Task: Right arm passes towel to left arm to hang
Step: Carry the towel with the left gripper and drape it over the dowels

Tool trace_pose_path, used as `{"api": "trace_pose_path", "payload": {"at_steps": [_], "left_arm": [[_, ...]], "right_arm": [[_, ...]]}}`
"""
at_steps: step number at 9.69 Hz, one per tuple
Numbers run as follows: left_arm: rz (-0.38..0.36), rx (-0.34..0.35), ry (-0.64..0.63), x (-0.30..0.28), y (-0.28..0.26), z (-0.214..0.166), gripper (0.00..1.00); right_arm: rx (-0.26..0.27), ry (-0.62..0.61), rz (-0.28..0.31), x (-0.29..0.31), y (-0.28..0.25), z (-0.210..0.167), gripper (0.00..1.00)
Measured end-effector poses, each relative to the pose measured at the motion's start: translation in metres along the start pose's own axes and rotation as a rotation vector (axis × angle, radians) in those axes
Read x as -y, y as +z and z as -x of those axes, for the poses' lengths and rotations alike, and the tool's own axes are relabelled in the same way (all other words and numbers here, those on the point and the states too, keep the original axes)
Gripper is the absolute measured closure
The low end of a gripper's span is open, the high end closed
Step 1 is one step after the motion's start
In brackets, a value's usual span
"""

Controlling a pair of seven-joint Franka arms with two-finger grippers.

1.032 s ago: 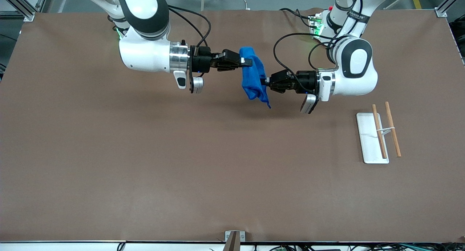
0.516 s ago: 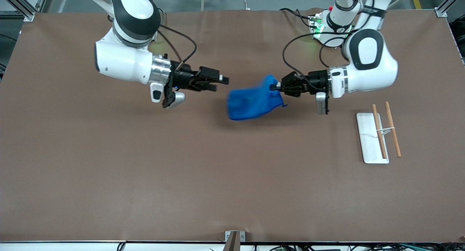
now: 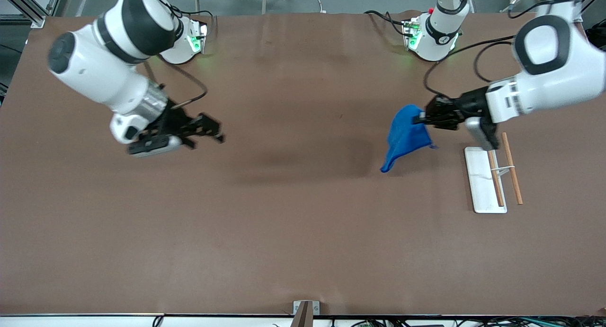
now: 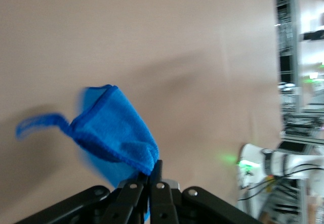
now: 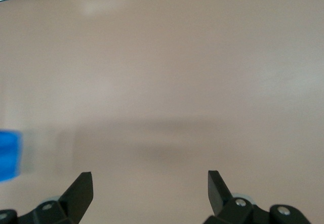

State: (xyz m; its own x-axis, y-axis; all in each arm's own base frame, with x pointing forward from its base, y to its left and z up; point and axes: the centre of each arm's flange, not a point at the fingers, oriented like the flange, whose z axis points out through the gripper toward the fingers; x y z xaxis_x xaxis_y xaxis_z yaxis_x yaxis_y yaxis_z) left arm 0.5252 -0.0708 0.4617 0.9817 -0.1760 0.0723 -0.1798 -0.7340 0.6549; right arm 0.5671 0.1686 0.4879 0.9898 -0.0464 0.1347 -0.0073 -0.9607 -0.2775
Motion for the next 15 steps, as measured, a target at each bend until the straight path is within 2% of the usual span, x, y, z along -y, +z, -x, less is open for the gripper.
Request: {"api": "trace_pose_path", "payload": {"at_steps": [1,2,3,5,7,10,13,14,15], "left_arm": [[-0.073,-0.009,-0.022,0.022,-0.028,0.001,0.98],[-0.146,-0.010,0.004,0.041,-0.052,0.004,0.98],[-0.210,-0.017,0.024,0.059,-0.073,0.005,0.98],[-0.308,-0.068,-0.032,0.120,-0.122,0.015,0.98],[-0.397,-0.092,-0.035,0.177,-0.145,0.019,0.98],[-0.452,-0.060,0.031,0.248,-0.162,0.043,0.98],[-0.484,-0.047,-0.001,0.290,-0.166,0.060,0.98],[-0.489,-0.039,-0.026,0.305,-0.164,0.065,0.96],[-0.491,-0.031,-0.044,0.316,-0.162,0.070,0.82]], "right_arm": [[-0.035,0.014,0.073,-0.035,-0.013,-0.011,0.00],[-0.060,0.039,0.118,-0.064,-0.033,-0.017,0.00],[-0.058,0.052,0.147,-0.092,-0.058,-0.019,0.00],[0.004,0.067,0.180,-0.143,-0.122,-0.015,0.00],[0.063,0.093,0.211,-0.166,-0.169,-0.007,0.00],[0.108,0.087,0.250,-0.152,-0.230,0.004,0.00],[0.090,0.118,0.281,-0.149,-0.248,0.006,0.00],[0.089,0.140,0.282,-0.150,-0.246,0.005,0.00],[0.089,0.143,0.283,-0.150,-0.244,0.003,0.00]]}}
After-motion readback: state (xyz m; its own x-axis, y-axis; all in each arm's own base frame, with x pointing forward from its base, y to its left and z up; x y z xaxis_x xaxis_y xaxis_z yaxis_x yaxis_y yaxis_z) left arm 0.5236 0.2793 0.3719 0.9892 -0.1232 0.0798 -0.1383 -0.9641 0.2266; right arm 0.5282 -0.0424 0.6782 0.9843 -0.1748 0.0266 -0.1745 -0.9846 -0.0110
